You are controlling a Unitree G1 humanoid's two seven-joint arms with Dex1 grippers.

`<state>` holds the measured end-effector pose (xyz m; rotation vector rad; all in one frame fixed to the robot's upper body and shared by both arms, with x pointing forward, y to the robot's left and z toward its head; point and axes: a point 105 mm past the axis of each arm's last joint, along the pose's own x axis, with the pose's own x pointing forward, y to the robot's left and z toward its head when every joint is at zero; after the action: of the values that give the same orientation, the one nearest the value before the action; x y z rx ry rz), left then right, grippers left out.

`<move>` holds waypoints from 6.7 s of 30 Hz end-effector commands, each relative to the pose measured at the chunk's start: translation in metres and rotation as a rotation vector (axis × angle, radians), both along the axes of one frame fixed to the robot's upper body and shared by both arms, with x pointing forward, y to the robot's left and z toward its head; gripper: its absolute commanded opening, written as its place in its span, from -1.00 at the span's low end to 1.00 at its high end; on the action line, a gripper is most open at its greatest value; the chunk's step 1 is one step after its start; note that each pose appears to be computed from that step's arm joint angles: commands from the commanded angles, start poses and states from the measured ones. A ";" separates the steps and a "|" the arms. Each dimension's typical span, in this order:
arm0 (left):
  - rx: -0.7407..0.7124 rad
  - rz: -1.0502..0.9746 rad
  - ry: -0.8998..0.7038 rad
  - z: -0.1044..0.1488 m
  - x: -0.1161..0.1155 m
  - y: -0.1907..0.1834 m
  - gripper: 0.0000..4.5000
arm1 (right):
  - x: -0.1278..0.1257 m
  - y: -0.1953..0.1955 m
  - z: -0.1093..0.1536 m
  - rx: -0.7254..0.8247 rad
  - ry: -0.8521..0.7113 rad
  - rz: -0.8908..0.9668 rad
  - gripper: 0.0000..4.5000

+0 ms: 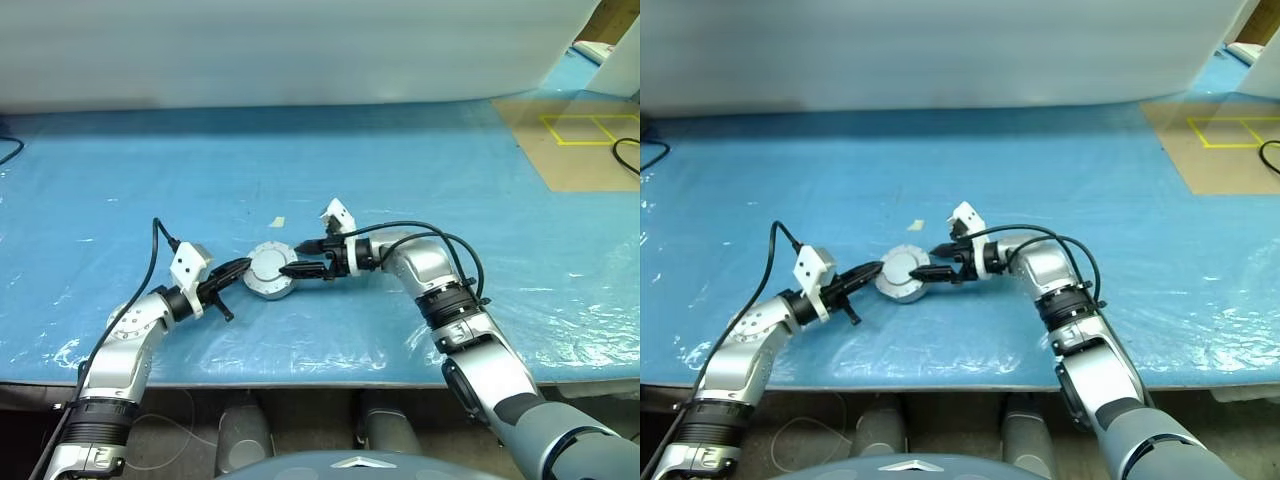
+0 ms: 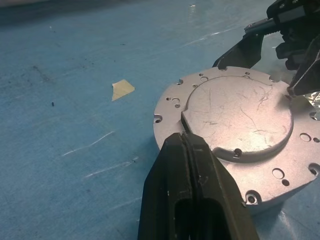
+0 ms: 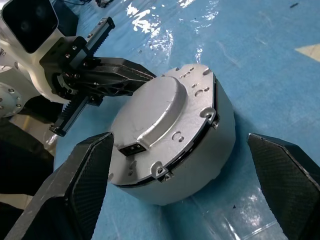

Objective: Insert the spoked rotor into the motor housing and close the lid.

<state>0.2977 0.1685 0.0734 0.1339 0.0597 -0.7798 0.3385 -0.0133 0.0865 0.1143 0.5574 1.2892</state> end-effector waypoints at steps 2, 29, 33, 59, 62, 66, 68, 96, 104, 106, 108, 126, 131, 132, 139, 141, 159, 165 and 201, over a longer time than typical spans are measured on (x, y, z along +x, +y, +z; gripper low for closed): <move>0.007 -0.057 0.059 -0.016 -0.009 -0.009 -1.00 | 0.005 -0.003 0.006 0.009 0.068 -0.035 0.99; 0.019 -0.061 0.049 -0.016 -0.009 -0.009 -1.00 | -0.001 0.000 0.019 0.236 0.499 -0.113 0.26; 0.022 -0.062 0.049 -0.017 -0.008 -0.009 -1.00 | -0.003 0.002 0.023 0.257 0.503 -0.100 -0.36; -0.472 0.124 0.117 0.019 -0.015 0.020 -1.00 | 0.016 0.001 0.048 0.493 0.601 -0.186 -0.45; -0.564 0.167 0.133 0.019 -0.018 0.026 -1.00 | 0.020 0.000 0.051 0.525 0.609 -0.206 -0.45; -0.673 0.225 0.134 0.021 -0.019 0.034 -0.61 | 0.022 0.000 0.054 0.553 0.620 -0.218 -0.45; -0.748 0.230 0.138 0.024 -0.019 0.033 -0.28 | 0.023 0.001 0.055 0.567 0.621 -0.223 -0.45; -1.076 0.125 0.420 0.032 -0.007 -0.013 0.99 | 0.017 0.014 0.063 0.627 0.641 -0.178 -0.45; -1.119 0.106 0.449 0.031 0.001 -0.021 0.99 | 0.012 0.019 0.062 0.604 0.633 -0.148 -0.45; -1.155 0.112 0.443 0.033 0.004 -0.019 0.99 | 0.010 0.021 0.061 0.598 0.630 -0.142 -0.45; -1.171 0.110 0.453 0.033 0.006 -0.021 0.99 | 0.009 0.022 0.061 0.596 0.629 -0.136 -0.45; -1.214 0.054 0.467 0.035 0.007 -0.034 0.21 | 0.013 0.021 0.060 0.596 0.607 -0.158 -0.45; -1.210 0.039 0.485 0.033 0.006 -0.042 0.21 | 0.018 0.021 0.059 0.603 0.603 -0.185 -0.45; -1.212 0.041 0.490 0.032 0.006 -0.043 0.21 | 0.018 0.021 0.059 0.604 0.602 -0.189 -0.45; -1.279 0.096 0.445 0.034 0.012 -0.034 0.21 | 0.015 0.021 0.066 0.624 0.584 -0.155 0.26; -1.328 0.115 0.412 0.039 0.016 -0.027 0.21 | 0.021 0.020 0.066 0.636 0.587 -0.195 0.57; -1.471 0.544 0.150 0.029 0.042 0.053 0.21 | 0.029 0.014 0.073 0.696 0.574 -0.224 0.71; -1.408 0.708 0.030 0.025 0.043 0.091 0.21 | 0.026 0.017 0.074 0.699 0.576 -0.201 0.71; -1.123 1.124 -0.112 0.010 0.054 0.178 0.99 | 0.023 0.020 0.070 0.662 0.550 -0.190 0.73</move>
<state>0.3631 0.3273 0.0817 -0.8959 -0.3454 0.3042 0.3619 0.0062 0.1454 1.0740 0.5895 1.1736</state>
